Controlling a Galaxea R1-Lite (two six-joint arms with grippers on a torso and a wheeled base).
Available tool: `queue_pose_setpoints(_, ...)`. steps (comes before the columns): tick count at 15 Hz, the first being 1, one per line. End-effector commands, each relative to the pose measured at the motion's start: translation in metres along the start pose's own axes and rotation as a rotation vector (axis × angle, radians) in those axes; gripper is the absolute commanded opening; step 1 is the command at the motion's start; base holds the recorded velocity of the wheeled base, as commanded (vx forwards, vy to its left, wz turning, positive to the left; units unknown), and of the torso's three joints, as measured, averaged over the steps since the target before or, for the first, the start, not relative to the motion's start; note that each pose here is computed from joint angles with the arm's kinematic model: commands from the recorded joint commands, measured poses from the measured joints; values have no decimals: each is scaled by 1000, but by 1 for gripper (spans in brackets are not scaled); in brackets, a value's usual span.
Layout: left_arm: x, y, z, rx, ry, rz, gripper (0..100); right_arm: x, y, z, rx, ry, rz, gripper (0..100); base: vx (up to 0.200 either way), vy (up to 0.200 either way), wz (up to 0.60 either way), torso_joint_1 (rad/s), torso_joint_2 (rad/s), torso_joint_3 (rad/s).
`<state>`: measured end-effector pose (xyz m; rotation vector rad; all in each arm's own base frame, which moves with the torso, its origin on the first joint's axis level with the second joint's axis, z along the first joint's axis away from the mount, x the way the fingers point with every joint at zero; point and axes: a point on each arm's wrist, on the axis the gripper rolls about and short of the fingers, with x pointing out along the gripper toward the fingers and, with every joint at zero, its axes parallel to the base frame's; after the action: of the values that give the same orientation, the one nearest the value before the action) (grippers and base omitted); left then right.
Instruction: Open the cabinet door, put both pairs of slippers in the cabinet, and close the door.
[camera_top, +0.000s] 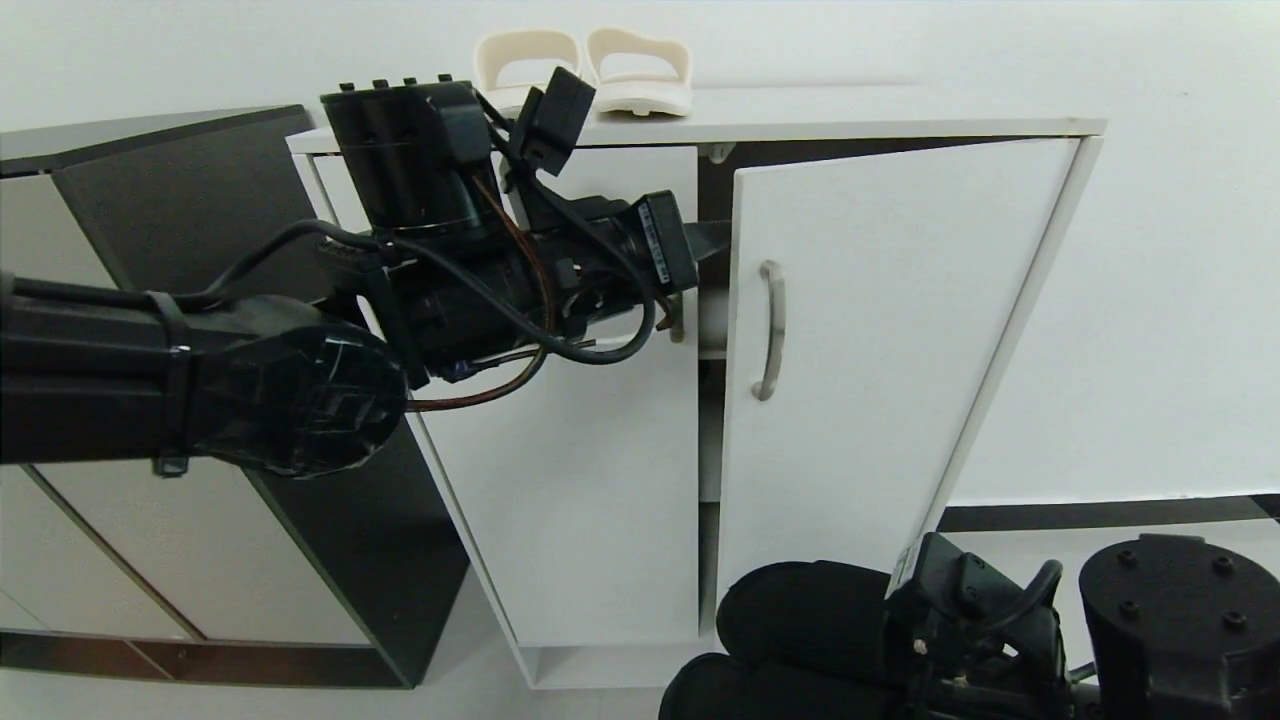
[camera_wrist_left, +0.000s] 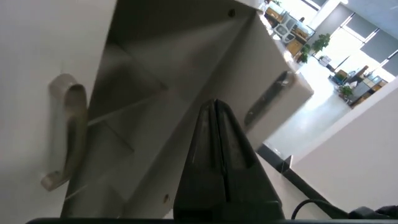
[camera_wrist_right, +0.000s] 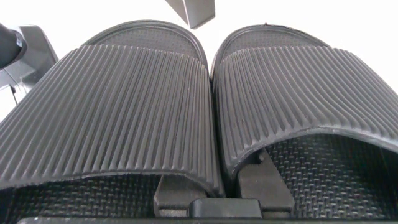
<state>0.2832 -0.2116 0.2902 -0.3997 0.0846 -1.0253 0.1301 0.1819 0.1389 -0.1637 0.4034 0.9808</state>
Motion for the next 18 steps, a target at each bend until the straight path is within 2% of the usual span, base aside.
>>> queue_pose_setpoints(1,10,2,-4,-6,14,-7,0,2,0,-1,2,9,0,0,0,0,0,0,0,0)
queue_pose_setpoints(5,17,1,-3,-9,20,-9,0,3,0,-2,1,17,3,0,0,0,0,0,0,0)
queue_pose_setpoints(8,18,0,-5,-8,22,-12,0,2,8,-8,-12,35,33,0,-200,0,0,1,1,4)
queue_pose_setpoints(9,20,-6,-8,-10,31,-30,0,-1,11,-10,-19,39,48,0,-200,0,0,2,2,2)
queue_pose_setpoints(10,24,-19,-14,-11,47,-61,0,-1,16,-11,-28,42,68,0,-200,0,0,-7,2,7)
queue_pose_setpoints(11,28,-32,-25,9,75,-94,0,-2,17,-11,-30,39,75,0,-200,0,0,-2,2,2)
queue_pose_setpoints(12,30,-45,-38,67,104,-123,0,-1,18,-11,-29,39,78,0,-200,0,0,2,2,7)
queue_pose_setpoints(13,33,-64,-50,111,128,-167,0,-1,17,-11,-29,41,75,0,-200,0,0,2,2,7)
queue_pose_setpoints(14,35,-86,-59,110,140,-208,0,-1,17,-11,-22,38,74,0,-200,0,0,-2,2,2)
queue_pose_setpoints(16,33,-92,-56,114,125,-202,0,2,15,-8,-14,32,60,0,-200,0,0,2,2,2)
queue_pose_setpoints(18,17,-76,-34,127,67,-123,0,11,1,2,16,12,-10,0,-100,0,0,1,1,1)
